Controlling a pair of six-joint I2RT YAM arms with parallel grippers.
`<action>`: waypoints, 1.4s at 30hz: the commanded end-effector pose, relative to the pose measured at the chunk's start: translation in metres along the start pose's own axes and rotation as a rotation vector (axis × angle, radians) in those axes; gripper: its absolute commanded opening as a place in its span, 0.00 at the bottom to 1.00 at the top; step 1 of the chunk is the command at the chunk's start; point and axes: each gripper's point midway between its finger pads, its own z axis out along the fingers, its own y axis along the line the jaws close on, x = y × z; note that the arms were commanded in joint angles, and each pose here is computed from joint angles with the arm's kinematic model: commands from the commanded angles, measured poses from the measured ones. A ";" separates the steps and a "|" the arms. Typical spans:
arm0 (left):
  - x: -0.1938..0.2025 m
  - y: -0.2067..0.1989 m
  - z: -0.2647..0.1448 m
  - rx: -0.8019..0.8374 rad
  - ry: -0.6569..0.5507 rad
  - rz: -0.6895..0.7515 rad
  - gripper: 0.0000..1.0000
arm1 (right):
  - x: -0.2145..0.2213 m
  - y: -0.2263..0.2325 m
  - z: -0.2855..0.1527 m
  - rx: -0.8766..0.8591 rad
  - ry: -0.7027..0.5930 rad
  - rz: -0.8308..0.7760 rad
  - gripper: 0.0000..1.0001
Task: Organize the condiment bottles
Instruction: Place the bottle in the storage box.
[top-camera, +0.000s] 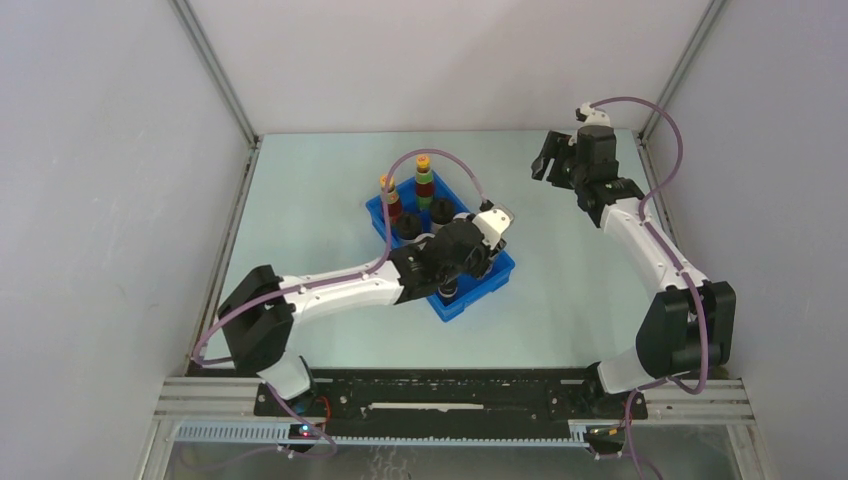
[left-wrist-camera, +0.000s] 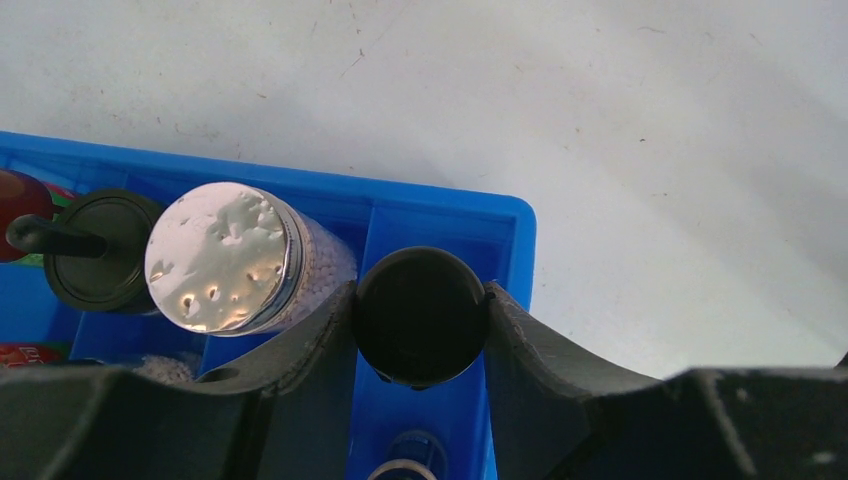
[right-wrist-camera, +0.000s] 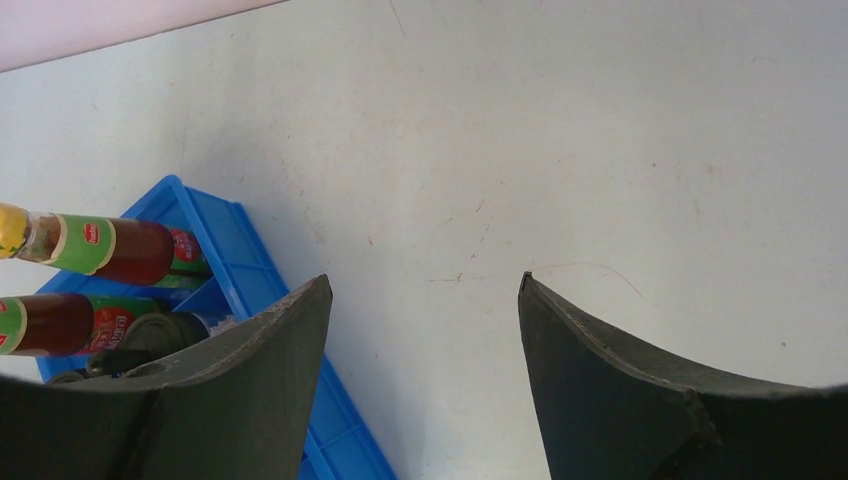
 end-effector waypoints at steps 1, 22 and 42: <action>0.002 0.003 0.008 0.004 -0.022 0.003 0.00 | -0.018 0.001 -0.006 -0.009 -0.061 0.023 0.77; 0.025 0.005 0.027 0.012 0.032 -0.020 0.00 | -0.015 0.000 -0.004 -0.009 -0.055 0.025 0.77; 0.038 0.002 0.035 0.019 0.068 -0.030 0.00 | -0.012 -0.001 -0.002 -0.009 -0.051 0.026 0.77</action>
